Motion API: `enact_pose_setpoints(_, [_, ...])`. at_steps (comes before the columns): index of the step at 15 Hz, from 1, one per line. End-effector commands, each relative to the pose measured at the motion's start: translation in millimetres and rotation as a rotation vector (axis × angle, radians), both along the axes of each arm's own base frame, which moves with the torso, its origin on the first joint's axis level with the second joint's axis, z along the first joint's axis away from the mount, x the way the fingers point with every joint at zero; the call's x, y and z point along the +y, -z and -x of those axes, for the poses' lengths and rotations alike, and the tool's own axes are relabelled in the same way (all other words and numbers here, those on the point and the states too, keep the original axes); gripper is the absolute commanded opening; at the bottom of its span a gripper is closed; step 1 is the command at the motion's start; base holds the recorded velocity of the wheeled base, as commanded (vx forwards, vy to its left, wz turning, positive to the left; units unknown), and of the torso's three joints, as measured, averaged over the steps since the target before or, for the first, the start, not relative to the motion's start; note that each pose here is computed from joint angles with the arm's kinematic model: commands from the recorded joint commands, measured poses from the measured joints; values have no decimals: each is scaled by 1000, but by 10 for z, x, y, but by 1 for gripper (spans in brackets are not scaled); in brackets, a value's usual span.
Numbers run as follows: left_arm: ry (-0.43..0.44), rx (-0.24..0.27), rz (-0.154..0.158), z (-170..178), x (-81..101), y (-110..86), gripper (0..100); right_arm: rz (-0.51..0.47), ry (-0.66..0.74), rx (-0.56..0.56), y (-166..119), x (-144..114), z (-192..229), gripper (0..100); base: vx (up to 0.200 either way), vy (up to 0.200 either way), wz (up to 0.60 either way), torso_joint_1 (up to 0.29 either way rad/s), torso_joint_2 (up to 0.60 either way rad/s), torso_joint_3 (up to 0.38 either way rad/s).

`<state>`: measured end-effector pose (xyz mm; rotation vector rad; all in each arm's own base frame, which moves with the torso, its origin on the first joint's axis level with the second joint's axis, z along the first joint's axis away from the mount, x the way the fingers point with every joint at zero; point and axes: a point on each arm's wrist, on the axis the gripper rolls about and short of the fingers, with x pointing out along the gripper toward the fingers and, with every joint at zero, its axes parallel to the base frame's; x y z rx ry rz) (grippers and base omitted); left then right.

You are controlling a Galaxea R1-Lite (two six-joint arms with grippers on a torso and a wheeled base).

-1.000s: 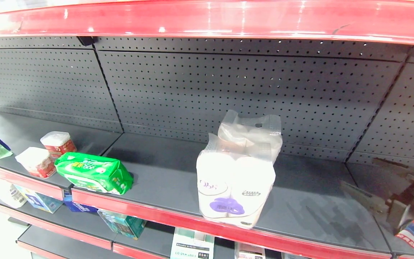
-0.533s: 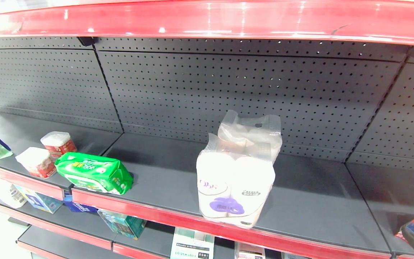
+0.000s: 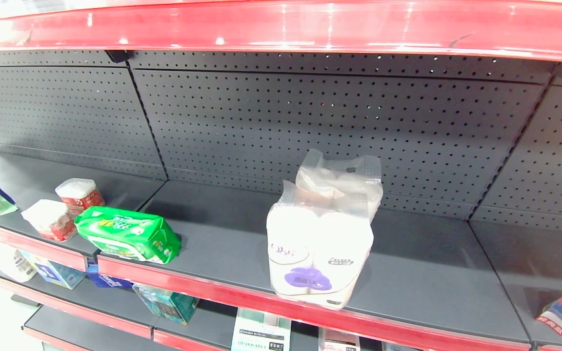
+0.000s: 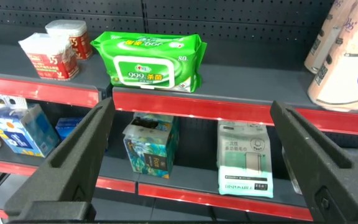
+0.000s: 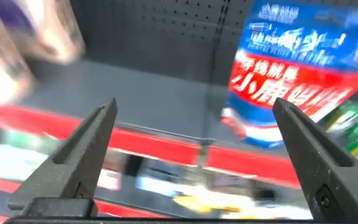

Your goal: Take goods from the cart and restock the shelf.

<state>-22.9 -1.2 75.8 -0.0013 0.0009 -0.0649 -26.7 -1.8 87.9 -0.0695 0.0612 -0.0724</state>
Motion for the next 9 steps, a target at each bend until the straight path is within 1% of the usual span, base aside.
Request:
enact_pose_setpoints(1, [0, 1, 0, -1, 0, 0, 100, -35, -33, -24, 30, 7, 15, 100, 0, 0, 0, 0, 0, 0])
enact_pose_setpoints(3, [0, -1, 0, 1, 0, 0, 100, -33, -107, -22, 37, 24, 11, 100, 0, 0, 0, 0, 0, 0])
enact_pose_setpoints(4, [0, -1, 0, 1, 0, 0, 100, -28, -115, -24, 36, 25, 11, 100, 0, 0, 0, 0, 0, 0])
enact_pose_setpoints(5, [0, 1, 0, -1, 0, 0, 100, -32, -96, -26, 36, 22, 13, 100, 0, 0, 0, 0, 0, 0])
enact_pose_setpoints(7, [0, -1, 0, 1, 0, 0, 100, -55, 40, -36, 39, -9, 14, 100, 0, 0, 0, 0, 0, 0])
enact_pose_setpoints(8, [0, -1, -1, 1, 0, 0, 100, -66, 65, -40, 43, -14, 12, 100, 0, 0, 0, 0, 0, 0])
enact_pose_setpoints(9, [0, -1, -1, 1, 0, 0, 100, -65, 46, -41, 46, -10, 9, 100, 0, 0, 0, 0, 0, 0])
